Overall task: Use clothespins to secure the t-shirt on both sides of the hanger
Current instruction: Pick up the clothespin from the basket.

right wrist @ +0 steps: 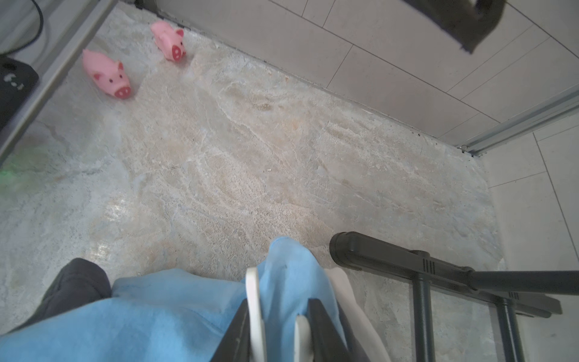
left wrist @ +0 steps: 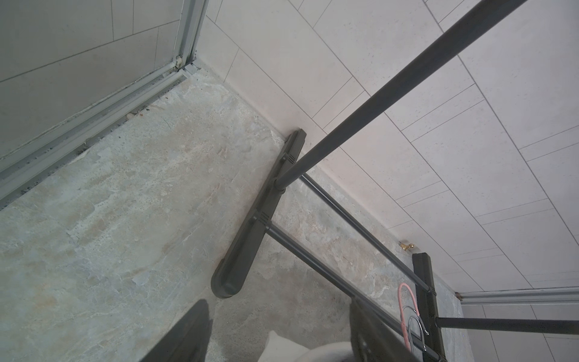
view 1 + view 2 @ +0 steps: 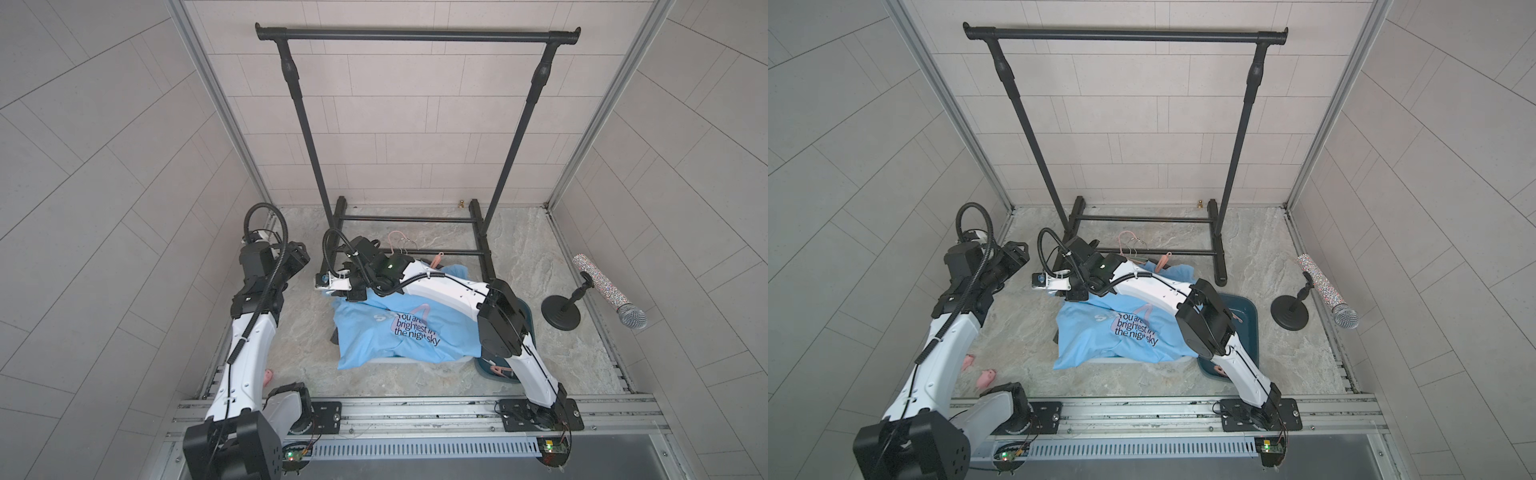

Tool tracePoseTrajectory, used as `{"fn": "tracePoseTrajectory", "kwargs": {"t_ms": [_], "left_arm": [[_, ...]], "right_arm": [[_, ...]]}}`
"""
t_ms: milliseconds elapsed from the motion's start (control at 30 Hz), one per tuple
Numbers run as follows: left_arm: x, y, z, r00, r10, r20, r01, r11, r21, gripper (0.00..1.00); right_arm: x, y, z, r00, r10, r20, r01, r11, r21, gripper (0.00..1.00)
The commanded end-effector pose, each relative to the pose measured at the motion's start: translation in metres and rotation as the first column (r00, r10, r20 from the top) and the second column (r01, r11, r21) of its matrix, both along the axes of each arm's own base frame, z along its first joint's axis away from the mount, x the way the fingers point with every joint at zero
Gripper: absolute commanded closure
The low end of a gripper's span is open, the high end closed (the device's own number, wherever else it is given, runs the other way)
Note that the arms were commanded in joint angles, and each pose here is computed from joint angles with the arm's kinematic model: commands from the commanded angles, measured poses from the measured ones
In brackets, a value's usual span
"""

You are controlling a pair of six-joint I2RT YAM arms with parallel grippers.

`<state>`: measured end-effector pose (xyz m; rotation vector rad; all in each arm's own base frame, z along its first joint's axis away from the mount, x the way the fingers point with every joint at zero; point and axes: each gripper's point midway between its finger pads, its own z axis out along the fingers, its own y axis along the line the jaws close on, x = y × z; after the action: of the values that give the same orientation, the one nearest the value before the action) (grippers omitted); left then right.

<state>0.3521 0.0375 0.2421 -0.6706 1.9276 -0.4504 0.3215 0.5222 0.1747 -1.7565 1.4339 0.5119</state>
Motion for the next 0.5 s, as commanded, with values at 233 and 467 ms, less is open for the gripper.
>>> {"fn": "tracePoseTrajectory", "kwargs": {"t_ms": [233,467], "left_arm": [[-0.019,-0.024,0.051,0.982,-0.137,0.133,0.131,0.99,0.058,0.28],[-0.037,-0.065,0.078,0.93,-0.307,0.201,0.302,0.952,0.055,0.32]], "right_arm": [[0.028,-0.035,0.164,0.977,0.024,-0.213,0.119,0.766,0.632,0.8],[0.041,-0.078,0.208,0.958,0.116,-0.261,0.135,0.621,0.772,0.77]]}}
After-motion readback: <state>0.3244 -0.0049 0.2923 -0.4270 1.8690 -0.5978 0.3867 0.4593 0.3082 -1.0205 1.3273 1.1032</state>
